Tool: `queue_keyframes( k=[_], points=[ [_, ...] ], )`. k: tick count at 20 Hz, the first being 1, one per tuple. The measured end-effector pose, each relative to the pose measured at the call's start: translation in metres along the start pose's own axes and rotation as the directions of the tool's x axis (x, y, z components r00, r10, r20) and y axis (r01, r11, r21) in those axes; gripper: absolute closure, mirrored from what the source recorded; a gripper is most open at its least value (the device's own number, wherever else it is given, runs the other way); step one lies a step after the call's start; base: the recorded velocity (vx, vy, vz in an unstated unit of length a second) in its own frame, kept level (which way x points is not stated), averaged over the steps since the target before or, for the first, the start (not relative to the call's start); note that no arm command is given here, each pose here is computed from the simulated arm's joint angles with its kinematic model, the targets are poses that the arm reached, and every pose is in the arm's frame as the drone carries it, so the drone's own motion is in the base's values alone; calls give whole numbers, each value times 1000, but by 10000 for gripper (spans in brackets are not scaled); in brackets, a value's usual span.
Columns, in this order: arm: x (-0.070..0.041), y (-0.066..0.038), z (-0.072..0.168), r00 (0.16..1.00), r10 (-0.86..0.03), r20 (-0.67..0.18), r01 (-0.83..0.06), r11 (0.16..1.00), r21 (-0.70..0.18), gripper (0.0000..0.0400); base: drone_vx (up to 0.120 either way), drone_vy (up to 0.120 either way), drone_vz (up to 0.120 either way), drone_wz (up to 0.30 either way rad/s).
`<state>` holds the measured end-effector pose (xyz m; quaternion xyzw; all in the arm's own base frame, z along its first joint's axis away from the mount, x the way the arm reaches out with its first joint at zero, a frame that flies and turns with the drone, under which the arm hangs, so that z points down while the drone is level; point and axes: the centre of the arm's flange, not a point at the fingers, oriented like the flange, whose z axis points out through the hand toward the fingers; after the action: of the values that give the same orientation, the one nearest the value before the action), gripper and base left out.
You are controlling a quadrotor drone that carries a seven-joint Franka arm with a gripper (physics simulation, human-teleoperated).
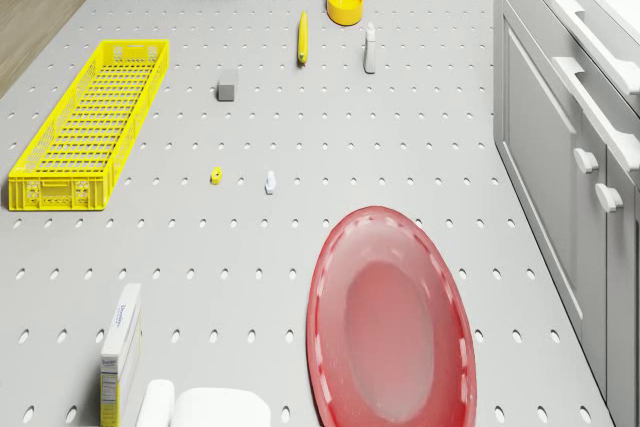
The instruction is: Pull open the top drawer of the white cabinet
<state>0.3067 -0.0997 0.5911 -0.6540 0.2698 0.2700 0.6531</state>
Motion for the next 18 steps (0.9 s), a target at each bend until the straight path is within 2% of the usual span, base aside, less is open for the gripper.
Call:
queue_keyframes(
  k=[2, 6, 18],
  points=[
    [0, 0, 0, 1000, 0, 0, 0, 1000, 0, 95, 120, 0, 0, 0],
    [0, 0, 0, 1000, 0, 0, 0, 1000, 0, 95, 120, 0, 100, 0],
    [0, 0, 0, 1000, 0, 0, 0, 1000, 0, 95, 120, 0, 0, 0]
  ],
)
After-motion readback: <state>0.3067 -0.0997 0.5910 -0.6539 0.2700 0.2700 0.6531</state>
